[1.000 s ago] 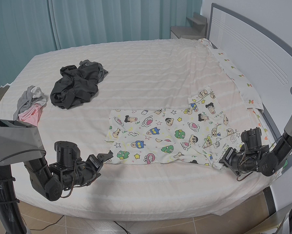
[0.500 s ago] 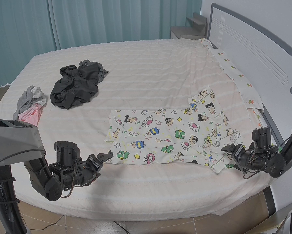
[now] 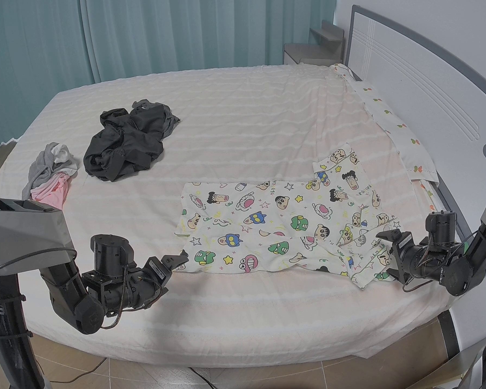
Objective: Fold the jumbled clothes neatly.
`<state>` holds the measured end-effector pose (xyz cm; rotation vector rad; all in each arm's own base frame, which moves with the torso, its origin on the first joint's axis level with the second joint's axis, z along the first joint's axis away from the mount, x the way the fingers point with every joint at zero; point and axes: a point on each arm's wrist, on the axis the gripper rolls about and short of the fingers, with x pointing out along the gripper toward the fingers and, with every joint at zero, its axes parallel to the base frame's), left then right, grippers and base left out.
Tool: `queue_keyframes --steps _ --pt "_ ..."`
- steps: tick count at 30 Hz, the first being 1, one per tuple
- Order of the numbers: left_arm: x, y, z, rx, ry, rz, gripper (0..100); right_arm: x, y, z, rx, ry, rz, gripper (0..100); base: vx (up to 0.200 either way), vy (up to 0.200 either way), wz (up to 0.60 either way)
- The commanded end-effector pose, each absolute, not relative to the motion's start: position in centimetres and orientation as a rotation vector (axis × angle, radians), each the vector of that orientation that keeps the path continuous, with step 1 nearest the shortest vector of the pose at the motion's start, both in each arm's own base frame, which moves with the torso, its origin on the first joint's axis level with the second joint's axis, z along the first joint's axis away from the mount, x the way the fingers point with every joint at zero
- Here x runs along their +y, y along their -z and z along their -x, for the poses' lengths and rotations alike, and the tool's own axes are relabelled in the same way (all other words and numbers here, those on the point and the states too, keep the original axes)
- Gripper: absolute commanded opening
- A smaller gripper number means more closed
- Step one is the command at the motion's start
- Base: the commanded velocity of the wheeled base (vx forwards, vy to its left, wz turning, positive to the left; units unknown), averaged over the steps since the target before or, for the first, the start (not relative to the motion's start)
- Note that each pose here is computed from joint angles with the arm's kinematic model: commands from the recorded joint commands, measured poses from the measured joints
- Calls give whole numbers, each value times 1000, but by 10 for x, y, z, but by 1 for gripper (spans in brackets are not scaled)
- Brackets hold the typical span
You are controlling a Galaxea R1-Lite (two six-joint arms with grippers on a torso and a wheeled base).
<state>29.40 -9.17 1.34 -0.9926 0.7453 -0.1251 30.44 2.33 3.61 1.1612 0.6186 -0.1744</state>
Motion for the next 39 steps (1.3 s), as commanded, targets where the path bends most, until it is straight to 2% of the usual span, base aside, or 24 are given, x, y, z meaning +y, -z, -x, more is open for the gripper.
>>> queue_keyframes --steps 1,8,9,24,29,39 --pt "-92 -13 -294 747 124 993 100 21 -24 -312 629 201 -1187 100 0 0 0" --pt "-92 -12 -294 747 124 993 100 21 -21 -318 626 206 -1197 100 0 0 0" --pt "-92 -12 -294 747 124 993 100 21 -20 -318 625 207 -1200 0 0 0 0" --pt "-92 -13 -294 746 125 993 100 16 -47 -310 533 209 -1218 0 0 0 0" --pt "-92 -13 -294 747 124 993 100 15 -50 -299 544 183 -1097 0 0 0 0" --pt "-92 -13 -294 747 124 993 100 14 -15 -279 685 228 -854 0 0 0 0"
